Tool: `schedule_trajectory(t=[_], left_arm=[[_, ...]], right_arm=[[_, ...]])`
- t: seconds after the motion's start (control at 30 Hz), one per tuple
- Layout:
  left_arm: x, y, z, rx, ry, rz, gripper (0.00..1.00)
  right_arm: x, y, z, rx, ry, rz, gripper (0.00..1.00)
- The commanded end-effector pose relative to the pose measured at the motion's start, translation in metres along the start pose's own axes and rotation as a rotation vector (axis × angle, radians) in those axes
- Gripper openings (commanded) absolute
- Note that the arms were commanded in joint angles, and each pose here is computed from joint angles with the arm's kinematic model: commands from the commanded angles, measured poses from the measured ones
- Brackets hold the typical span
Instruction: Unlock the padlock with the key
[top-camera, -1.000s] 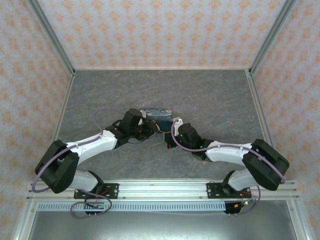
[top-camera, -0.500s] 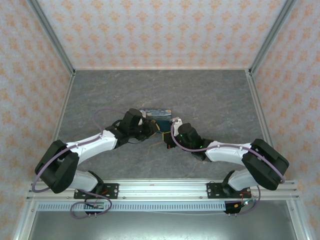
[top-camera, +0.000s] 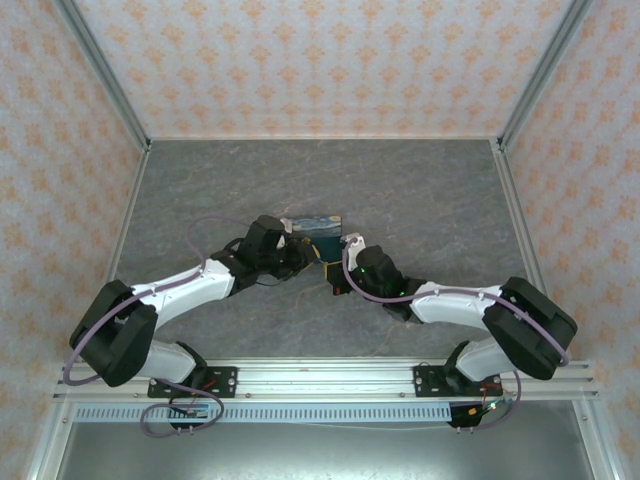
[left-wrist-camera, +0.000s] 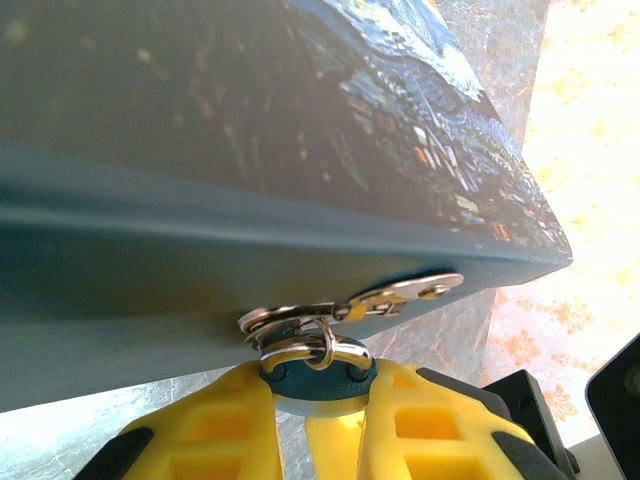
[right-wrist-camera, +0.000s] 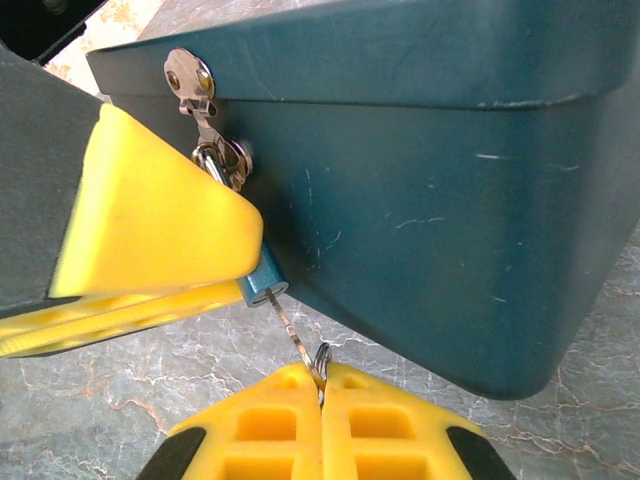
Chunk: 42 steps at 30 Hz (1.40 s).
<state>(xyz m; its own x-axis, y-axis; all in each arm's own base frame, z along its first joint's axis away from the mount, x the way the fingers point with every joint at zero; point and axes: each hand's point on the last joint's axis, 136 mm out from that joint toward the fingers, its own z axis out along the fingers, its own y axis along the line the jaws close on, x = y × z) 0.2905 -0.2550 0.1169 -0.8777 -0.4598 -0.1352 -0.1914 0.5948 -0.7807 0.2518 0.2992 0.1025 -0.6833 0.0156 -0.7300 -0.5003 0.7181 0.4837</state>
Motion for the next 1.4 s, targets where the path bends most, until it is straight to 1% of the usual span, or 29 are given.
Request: schedule_trajectory(t=[0.0,0.17,0.37,0.5,0.83,1.03,1.13,1.37], left_arm=[[-0.005,-0.030,-0.009,0.077,-0.018,0.029,0.18],[-0.003,-0.026,-0.009,0.066,-0.011,0.034,0.18],[-0.001,-0.023,-0.008,0.059,-0.002,0.040,0.18],[-0.001,-0.021,-0.008,0.054,-0.002,0.042,0.18],[-0.001,-0.020,-0.005,0.055,0.002,0.037,0.18],[-0.001,-0.021,-0.003,0.060,0.004,0.033,0.18],[-0.001,-0.019,-0.002,0.054,0.001,0.032,0.18],[-0.001,-0.019,0.000,0.057,0.002,0.033,0.18]], right_arm=[[-0.028,0.013,0.002,-0.031,-0.096,-0.007,0.00],[-0.035,0.013,0.000,-0.023,-0.134,-0.029,0.00],[-0.039,0.014,0.000,-0.010,-0.132,-0.078,0.00],[-0.041,0.018,0.002,-0.034,-0.129,-0.077,0.00],[-0.048,0.021,0.002,-0.166,-0.137,0.035,0.00],[-0.043,0.021,0.008,-0.172,-0.097,0.022,0.00],[-0.041,0.025,0.011,-0.201,-0.082,0.039,0.00],[-0.049,0.027,0.010,-0.261,-0.102,0.115,0.00]])
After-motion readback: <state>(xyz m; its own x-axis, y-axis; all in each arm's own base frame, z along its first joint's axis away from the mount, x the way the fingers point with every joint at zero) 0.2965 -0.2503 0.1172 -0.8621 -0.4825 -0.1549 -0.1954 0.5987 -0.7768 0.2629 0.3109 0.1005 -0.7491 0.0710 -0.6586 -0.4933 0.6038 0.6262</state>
